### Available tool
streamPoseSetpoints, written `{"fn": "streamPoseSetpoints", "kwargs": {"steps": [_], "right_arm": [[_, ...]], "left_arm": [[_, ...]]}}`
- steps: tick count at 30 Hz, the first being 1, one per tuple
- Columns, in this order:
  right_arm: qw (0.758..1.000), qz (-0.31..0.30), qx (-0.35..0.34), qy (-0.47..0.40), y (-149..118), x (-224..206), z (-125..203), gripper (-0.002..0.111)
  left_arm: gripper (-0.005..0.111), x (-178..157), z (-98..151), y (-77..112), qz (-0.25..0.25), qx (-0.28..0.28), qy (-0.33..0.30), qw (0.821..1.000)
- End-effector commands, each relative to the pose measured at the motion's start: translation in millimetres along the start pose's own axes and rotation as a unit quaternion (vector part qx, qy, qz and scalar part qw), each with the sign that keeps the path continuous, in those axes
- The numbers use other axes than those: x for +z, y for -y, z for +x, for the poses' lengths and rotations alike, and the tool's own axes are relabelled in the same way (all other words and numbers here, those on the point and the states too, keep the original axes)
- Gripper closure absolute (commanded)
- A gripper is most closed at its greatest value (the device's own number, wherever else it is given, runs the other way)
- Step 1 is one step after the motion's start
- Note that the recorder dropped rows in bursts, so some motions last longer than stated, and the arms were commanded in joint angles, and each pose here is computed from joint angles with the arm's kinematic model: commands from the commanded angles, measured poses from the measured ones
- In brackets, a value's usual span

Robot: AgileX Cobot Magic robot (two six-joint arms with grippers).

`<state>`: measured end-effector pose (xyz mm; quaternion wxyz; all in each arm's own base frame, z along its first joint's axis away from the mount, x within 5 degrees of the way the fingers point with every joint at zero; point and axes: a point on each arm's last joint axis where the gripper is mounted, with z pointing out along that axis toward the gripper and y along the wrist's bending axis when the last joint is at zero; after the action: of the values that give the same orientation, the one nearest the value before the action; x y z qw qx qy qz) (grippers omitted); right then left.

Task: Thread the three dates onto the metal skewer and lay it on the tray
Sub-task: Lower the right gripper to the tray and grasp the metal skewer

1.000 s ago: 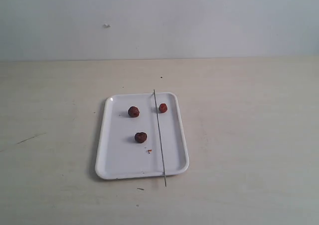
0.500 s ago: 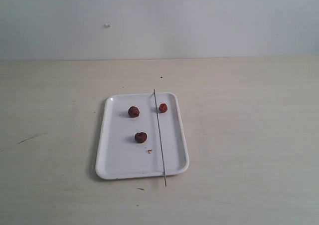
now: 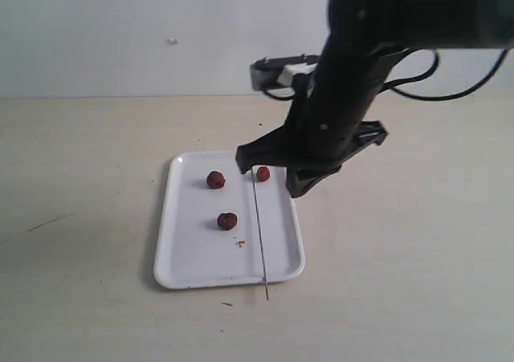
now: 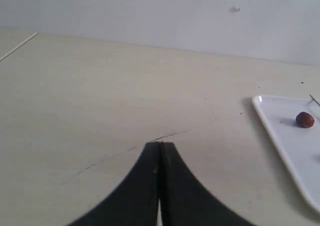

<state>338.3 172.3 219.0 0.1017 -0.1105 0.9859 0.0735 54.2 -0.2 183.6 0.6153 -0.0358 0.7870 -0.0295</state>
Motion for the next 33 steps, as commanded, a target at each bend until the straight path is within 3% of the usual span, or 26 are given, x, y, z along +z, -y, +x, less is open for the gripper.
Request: {"fn": "streamPoseSetpoints", "kwargs": {"steps": [1,4,8,12,33], "right_arm": [[1.0,0.012,-0.026,-0.01,-28,35,-17,0.108],[0.999,0.021,-0.047,-0.012,-43,51,-26,0.104],[0.997,0.041,-0.029,-0.055,-39,72,-23,0.085],[0.996,0.054,-0.008,-0.065,-37,83,-21,0.077],[0.991,0.078,0.055,-0.094,-31,126,-14,0.079]], "left_arm": [[0.107,0,0,0.0,0.0,0.0,0.005,1.0],[0.107,0,0,0.0,0.0,0.0,0.005,1.0],[0.107,0,0,0.0,0.0,0.0,0.005,1.0],[0.107,0,0,0.0,0.0,0.0,0.005,1.0],[0.107,0,0,0.0,0.0,0.0,0.005,1.0]]}}
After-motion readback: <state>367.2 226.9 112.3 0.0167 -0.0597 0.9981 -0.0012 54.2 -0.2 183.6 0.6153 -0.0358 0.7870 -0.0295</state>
